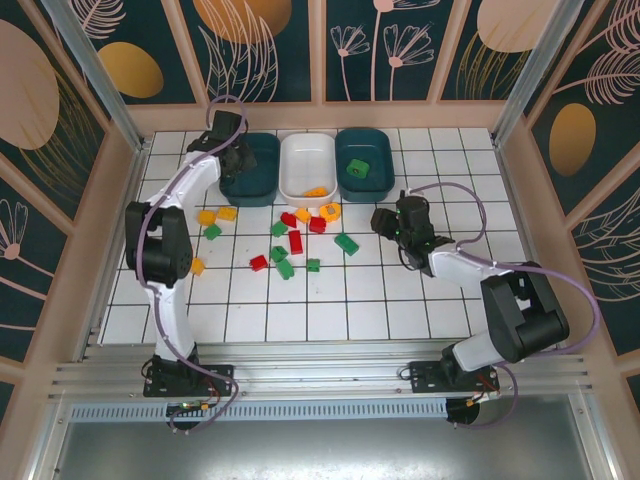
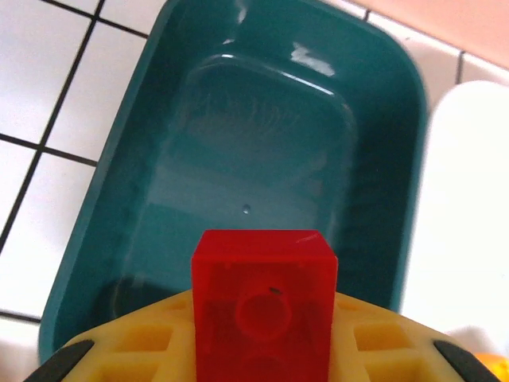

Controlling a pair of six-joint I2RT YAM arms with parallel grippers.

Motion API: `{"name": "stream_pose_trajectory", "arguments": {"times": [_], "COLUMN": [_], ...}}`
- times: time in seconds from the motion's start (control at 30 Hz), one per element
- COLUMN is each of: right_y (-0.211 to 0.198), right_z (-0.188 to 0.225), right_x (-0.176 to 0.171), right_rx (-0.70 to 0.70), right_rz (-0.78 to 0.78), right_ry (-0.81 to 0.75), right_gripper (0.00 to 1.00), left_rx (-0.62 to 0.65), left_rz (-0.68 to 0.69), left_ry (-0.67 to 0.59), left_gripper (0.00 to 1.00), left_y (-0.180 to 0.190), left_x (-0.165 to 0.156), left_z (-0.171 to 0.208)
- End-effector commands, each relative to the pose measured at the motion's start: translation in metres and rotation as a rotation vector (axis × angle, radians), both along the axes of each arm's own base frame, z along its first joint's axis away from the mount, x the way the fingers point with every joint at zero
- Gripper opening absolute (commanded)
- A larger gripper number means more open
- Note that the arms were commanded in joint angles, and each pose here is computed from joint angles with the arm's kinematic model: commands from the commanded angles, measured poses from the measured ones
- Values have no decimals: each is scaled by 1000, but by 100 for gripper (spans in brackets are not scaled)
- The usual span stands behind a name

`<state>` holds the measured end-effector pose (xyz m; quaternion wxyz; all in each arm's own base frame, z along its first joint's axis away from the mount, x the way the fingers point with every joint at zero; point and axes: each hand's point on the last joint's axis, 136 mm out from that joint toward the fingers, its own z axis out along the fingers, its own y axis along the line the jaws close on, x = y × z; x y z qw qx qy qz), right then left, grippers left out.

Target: Sort the legos into containers by color

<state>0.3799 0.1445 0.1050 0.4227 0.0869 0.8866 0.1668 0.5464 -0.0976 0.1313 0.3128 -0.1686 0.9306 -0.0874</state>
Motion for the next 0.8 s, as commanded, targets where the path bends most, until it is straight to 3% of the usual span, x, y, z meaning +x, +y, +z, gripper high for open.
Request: {"name": "stream_pose_trajectory", "arguments": {"times": [0.0,0.13,0.23,0.33,0.43,0.53,0.77], "right_y": [-1,1,5,17,41,63,100], "right_z": [-4,0,-1,-2,-9,-19,-39], "right_x": [-3,-3,-1,0,-1,-7,-17], "right_rx": [-55,-59,-67,-61,-107,-175,-249], "right_rz": [13,27,40,99,233,370,591], "right_ry": [55,71,97,118,142,156,200], "right_gripper": [61,61,61,64,65,67,70], "left_rx": [-18,-36,-34,-34,-63,-111,-224], "left_rz": [-48,-70,-81,-83,-94,-110,-121], "left_ry": [73,93,104,101,59,1,-134], "left_gripper": [12,15,25,60,82,97,99], "left_y": [-2,-5,-6,-5,-9,-15,-20], "left_x": [1,10,12,14,13,7,-36], "left_z": [-24,-38,-45,-41,-20,14,77]}}
